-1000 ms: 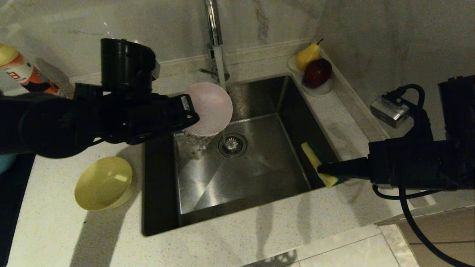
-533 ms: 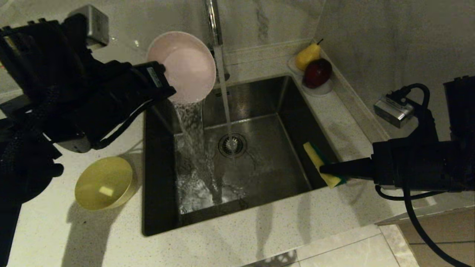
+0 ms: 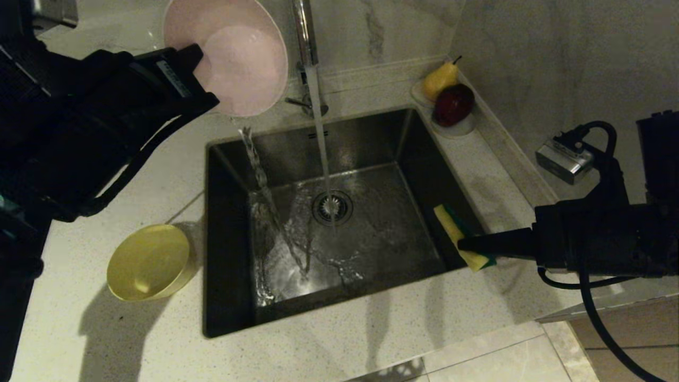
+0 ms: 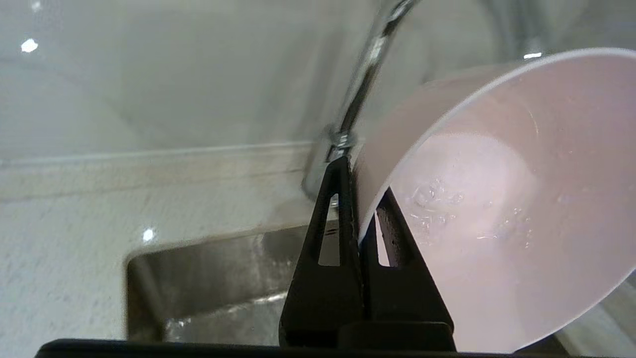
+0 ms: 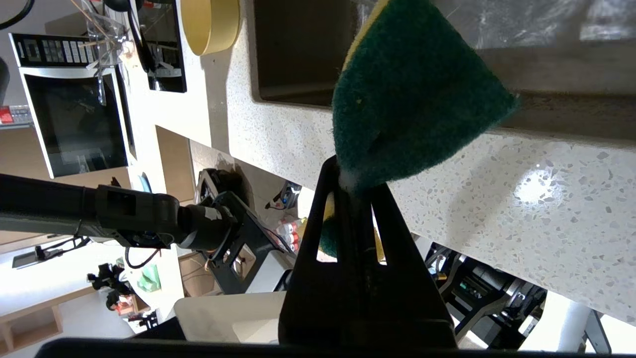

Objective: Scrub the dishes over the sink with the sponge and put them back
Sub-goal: Wash the bowl, then wipe the bowl

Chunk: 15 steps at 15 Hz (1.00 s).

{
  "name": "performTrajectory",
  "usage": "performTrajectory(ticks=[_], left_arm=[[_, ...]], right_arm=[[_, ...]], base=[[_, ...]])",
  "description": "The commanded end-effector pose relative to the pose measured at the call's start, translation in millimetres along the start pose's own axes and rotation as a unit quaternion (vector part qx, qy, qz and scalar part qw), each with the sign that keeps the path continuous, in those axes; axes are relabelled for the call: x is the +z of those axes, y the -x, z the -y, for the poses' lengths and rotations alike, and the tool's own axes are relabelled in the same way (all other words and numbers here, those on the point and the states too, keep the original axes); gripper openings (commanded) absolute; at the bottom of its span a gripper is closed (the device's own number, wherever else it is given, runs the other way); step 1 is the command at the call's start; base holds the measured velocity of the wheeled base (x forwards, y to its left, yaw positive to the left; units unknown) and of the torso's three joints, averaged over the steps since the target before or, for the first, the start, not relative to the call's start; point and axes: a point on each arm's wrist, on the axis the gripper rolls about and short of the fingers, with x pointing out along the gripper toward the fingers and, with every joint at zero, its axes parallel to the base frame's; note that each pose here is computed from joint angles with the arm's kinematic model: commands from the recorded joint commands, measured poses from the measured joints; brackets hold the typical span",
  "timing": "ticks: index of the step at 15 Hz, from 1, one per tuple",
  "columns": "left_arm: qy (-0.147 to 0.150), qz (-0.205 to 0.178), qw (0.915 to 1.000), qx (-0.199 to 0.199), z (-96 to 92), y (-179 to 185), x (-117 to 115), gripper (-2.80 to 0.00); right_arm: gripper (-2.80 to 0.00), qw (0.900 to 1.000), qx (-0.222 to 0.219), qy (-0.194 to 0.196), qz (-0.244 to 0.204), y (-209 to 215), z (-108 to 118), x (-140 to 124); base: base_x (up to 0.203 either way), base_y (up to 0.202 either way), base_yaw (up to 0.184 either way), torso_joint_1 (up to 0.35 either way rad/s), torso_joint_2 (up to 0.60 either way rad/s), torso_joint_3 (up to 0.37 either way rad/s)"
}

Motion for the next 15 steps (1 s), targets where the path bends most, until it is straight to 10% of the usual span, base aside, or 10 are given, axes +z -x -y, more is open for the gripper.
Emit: performTrajectory(ticks=[1,8,12,15], left_arm=[[0.003,0.023,0.9996,-0.016,-2.5,16,14,-2.80],[0.005,0.020,0.9990,-0.038,-5.7,36,21,-2.80],[-0.018,-0.165,0.9852,-0.043,-6.6,38,-16,-2.80],[0.051,-0.292,0.9550,-0.021,-7.0,44,-36,-2.80]], right_arm=[[-2.80,1.000,0.001,-0.002,-0.002,-1,0,0],[-2.80,1.000,-0.001,-0.004,-0.008,-1,2,-4],[-2.80,1.000,0.011,-0.001,-0.022,-4,-1,-9],[-2.80,0.999,0.038,0.007,-0.027,-7,-11,-2]], base=[[0.000,0.000,0.000,0.000,0.00,0.000],[0.000,0.000,0.000,0.000,0.00,0.000],[0.000,0.000,0.000,0.000,0.00,0.000],[0.000,0.000,0.000,0.000,0.00,0.000]])
